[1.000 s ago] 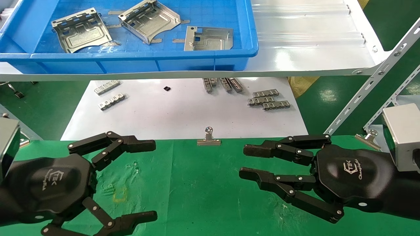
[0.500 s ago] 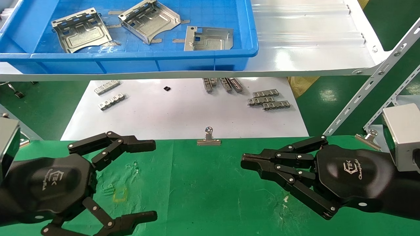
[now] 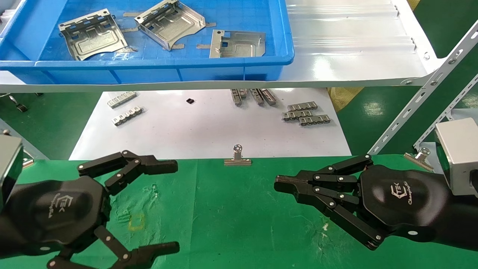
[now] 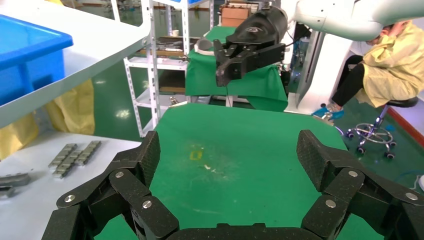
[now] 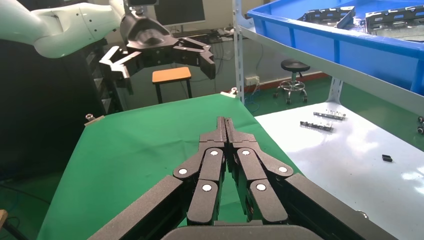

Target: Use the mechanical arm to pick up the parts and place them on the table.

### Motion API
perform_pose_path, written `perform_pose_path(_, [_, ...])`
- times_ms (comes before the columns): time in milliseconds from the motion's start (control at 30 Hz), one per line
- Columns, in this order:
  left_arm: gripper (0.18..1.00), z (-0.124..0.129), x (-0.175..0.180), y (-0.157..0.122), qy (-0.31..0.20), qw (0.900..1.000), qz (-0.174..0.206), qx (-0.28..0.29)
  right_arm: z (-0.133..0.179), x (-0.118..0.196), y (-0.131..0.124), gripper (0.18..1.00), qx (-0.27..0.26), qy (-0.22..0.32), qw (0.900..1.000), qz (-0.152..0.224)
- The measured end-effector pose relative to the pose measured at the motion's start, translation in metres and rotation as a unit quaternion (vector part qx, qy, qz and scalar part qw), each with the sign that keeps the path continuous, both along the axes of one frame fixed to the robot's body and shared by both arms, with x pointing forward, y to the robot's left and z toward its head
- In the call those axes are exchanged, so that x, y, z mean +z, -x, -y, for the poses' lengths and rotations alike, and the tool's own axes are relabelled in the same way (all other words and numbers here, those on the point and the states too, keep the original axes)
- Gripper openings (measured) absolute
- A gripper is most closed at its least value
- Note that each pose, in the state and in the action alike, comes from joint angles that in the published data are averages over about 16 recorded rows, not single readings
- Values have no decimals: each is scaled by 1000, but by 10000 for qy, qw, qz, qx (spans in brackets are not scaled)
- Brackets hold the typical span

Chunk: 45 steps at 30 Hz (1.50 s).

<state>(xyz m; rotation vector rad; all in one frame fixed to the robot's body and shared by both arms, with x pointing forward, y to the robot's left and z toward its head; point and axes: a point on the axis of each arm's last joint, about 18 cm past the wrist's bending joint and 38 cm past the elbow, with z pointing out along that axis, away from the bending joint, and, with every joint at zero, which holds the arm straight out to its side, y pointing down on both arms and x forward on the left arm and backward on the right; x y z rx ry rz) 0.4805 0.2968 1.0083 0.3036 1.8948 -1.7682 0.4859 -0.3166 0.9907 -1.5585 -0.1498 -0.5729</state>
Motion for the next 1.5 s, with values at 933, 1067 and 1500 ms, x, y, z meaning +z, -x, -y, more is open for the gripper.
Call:
perform_pose_path(933, [999,22,198,-197,1231,9455,254,3003,0,0,0,302,0,0,10000,0])
perform_pose_path(1067, [987,19,202,-214,1330,9284,160,3465,0,0,0,372,0,0,10000,0])
perform_pose_path(1500, [865,12,201,-225,1174,9112,84,3948,0,0,0,667,0,0,10000,0])
